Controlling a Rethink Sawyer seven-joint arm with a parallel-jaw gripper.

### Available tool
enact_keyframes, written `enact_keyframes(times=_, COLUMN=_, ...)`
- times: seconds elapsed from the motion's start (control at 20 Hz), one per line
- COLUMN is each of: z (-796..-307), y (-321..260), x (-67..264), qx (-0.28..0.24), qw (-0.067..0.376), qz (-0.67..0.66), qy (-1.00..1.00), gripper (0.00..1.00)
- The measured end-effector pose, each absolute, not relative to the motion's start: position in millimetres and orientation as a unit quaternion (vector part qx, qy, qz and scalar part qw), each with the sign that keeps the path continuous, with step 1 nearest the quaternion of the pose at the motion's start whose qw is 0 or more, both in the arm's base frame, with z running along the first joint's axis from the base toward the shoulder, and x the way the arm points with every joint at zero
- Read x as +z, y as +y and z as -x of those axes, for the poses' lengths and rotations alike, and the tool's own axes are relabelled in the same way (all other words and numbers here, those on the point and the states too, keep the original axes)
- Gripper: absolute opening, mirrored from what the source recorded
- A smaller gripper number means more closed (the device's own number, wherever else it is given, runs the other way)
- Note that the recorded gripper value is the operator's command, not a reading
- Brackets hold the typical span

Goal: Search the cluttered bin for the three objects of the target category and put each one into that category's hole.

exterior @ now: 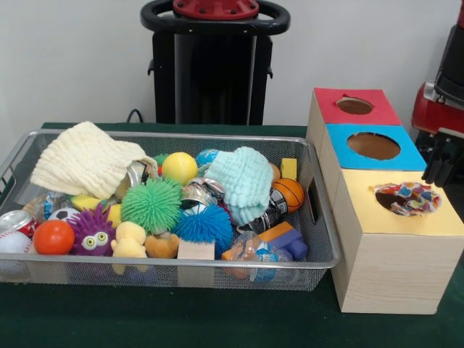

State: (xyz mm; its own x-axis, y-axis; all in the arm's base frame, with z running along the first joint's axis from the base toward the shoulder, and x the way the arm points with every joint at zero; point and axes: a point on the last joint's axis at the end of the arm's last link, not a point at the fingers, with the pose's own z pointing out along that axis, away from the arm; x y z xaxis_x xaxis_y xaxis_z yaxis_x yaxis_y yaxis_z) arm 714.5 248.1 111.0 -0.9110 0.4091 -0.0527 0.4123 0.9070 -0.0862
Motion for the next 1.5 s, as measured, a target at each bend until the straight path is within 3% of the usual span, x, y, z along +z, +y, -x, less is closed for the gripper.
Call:
enact_keyframes(times=0.4, z=-711, y=239, x=97, qx=-0.061, qw=0.010, qz=-0.212, qy=0.975, gripper=0.00)
enact_keyframes(times=1.5, z=-712, y=218, x=96, qx=-0.085, qw=0.016, qz=-0.219, qy=0.972, gripper=0.00)
